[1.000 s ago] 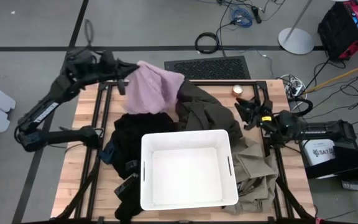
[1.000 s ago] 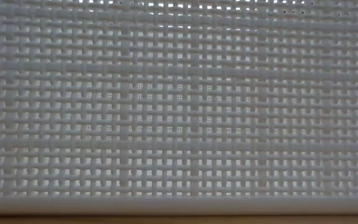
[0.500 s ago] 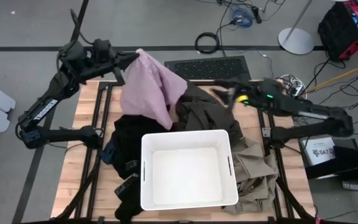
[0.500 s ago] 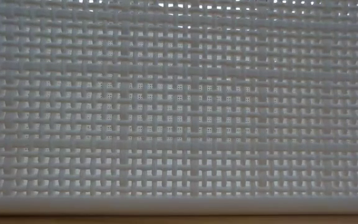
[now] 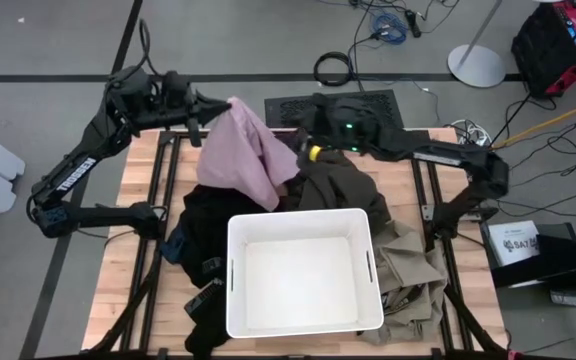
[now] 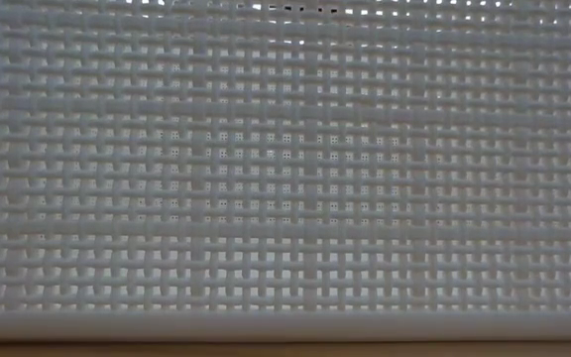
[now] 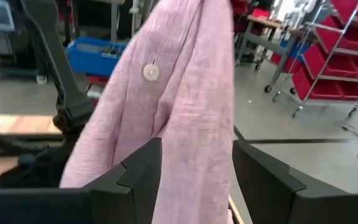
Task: Sort clothes
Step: Put the pink polo shirt into the white bin
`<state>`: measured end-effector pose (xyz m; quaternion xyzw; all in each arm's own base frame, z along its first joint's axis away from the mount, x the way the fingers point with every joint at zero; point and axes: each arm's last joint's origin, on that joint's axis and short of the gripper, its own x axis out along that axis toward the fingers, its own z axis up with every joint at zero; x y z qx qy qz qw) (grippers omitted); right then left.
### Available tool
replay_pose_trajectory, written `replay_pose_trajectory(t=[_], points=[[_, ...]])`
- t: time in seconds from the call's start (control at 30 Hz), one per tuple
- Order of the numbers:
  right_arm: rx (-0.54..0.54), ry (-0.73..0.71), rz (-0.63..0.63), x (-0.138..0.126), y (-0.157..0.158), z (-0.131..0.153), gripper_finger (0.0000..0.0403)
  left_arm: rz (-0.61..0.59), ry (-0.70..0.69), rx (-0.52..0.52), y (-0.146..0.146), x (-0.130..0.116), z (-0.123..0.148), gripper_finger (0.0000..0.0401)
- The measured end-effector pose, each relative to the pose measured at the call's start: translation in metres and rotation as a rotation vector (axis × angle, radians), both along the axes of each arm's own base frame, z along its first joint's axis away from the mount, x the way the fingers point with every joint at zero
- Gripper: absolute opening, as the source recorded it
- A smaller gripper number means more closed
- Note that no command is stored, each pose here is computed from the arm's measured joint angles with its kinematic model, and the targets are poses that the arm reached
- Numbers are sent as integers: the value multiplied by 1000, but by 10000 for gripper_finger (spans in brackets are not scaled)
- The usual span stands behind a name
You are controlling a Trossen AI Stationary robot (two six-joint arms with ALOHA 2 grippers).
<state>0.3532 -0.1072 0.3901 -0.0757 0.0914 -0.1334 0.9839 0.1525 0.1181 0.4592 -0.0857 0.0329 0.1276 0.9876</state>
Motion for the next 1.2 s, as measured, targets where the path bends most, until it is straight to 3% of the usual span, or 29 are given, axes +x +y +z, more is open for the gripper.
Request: replay_pose_trajectory(t=[0.47,0.53,0.67,0.7,0.83,0.93,1.07,1.2], points=[[15,107,-14,44,-18,-23,179,-2,33,-5,0,0,-3,0],[-8,125,-13,45,-19,-25,153,-2,37,-3,0,0,-4,0],[-72,138,-1,44,-19,-22,33,-8,92,0,-1,-1,-9,0],[-84,137,0,42,-18,-20,18,-12,124,-9,-1,-2,-13,0],[-145,138,-66,31,-17,-6,3,-14,310,-48,-5,-7,-31,2],[-187,139,-110,21,-16,4,1,59,444,-61,-6,-12,-42,9],[-196,129,-106,16,-13,11,0,125,520,-85,-6,-15,-48,25],[-188,164,-116,15,-14,7,0,117,541,-90,-7,-14,-52,60]])
